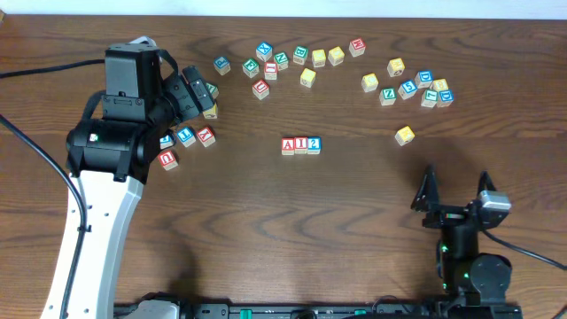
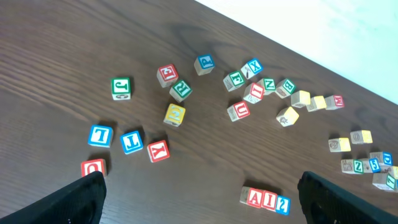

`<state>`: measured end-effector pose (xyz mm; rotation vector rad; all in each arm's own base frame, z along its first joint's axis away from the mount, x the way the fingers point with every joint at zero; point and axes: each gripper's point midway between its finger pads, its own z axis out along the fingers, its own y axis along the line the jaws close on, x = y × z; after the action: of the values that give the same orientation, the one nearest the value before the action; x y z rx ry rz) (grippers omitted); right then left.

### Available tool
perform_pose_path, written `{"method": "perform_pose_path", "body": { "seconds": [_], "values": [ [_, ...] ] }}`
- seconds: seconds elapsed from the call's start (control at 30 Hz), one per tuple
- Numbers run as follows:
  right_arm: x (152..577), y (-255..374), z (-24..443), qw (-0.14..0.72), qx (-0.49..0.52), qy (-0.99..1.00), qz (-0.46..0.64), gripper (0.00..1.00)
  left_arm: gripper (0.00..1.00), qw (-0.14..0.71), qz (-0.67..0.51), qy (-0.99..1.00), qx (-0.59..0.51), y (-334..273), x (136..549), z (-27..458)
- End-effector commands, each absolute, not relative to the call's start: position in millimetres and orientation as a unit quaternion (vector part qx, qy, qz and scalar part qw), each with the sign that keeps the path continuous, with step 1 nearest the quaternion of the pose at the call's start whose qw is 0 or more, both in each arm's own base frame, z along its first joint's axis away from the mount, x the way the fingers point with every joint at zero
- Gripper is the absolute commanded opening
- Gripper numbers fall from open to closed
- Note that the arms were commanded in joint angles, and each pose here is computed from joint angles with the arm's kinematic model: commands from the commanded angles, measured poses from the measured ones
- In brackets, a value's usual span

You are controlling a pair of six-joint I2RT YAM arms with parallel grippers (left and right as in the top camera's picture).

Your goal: Spell out AI2

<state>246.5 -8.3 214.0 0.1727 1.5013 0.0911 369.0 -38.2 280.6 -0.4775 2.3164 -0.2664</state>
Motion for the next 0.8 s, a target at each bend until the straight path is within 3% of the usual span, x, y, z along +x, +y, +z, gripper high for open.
{"method": "perform_pose_path", "body": {
  "seconds": [0.0, 0.3, 0.77],
  "values": [
    [246, -9, 203, 0.731, 0.075, 0.677, 0.039, 0.99, 0.98, 0.377, -0.1, 0.902, -0.186, -36, 370, 285],
    [246, -8, 156, 0.679, 0.076, 0.729, 0.036, 0.99, 0.98, 0.377, -0.1, 0.902, -0.186, -36, 370, 285],
    [246, 1, 157, 0.678, 0.059, 0.731, 0.052, 0.99, 0.98, 0.377, -0.1, 0.902, -0.186, -36, 370, 285]
  ]
}}
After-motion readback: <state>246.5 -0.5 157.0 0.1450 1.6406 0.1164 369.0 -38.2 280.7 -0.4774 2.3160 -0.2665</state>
